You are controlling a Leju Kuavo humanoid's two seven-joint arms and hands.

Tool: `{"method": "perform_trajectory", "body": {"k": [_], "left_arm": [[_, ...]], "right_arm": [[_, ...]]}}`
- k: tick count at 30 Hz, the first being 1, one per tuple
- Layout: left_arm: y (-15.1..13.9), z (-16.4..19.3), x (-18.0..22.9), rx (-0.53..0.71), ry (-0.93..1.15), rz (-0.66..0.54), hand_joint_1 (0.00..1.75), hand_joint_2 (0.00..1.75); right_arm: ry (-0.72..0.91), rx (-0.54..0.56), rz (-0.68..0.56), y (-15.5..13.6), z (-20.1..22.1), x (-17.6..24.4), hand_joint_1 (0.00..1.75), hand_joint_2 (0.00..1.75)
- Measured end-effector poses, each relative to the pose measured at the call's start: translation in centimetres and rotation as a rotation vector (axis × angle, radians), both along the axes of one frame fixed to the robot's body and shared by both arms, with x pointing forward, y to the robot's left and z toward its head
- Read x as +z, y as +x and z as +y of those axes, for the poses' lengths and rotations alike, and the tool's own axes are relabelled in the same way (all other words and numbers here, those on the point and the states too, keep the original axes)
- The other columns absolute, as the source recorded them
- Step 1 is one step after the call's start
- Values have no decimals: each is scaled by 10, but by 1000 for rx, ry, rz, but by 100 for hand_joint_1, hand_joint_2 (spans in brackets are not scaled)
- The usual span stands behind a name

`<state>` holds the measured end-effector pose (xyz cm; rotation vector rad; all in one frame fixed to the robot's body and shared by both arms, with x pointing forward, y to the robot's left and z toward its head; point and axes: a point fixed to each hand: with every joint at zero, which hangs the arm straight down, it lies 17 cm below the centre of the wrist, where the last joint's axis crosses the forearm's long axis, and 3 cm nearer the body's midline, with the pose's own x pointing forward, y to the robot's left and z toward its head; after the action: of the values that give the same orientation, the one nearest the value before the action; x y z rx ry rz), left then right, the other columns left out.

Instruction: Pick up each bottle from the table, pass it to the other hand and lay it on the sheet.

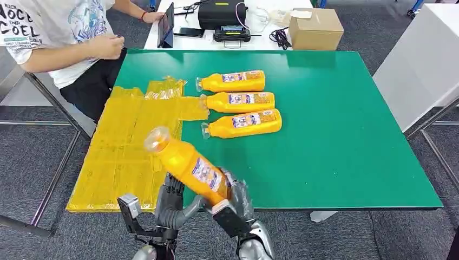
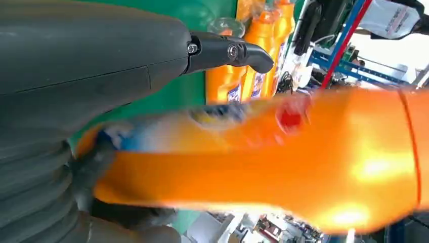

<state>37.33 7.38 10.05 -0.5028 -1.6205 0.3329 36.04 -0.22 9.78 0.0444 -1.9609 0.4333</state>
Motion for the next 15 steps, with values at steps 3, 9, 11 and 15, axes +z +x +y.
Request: {"method": "perform_trajectory", "body": {"k": [3, 9, 11, 15], "left_arm": [[0, -2, 1, -6, 2, -3, 0, 175], [0, -3, 1, -9, 1, 0, 0, 175], [0, -3, 0, -12, 1, 3, 0, 175], [0, -4, -2, -15, -6, 15, 0, 175]], "right_arm": [[-14, 22, 12, -3, 7, -6, 175, 175], [-32, 95, 49, -9, 24, -19, 175, 175], [-44, 122, 60, -13, 30, -24, 175, 175], [-68, 158, 71, -16, 39, -31, 175, 175]]}}
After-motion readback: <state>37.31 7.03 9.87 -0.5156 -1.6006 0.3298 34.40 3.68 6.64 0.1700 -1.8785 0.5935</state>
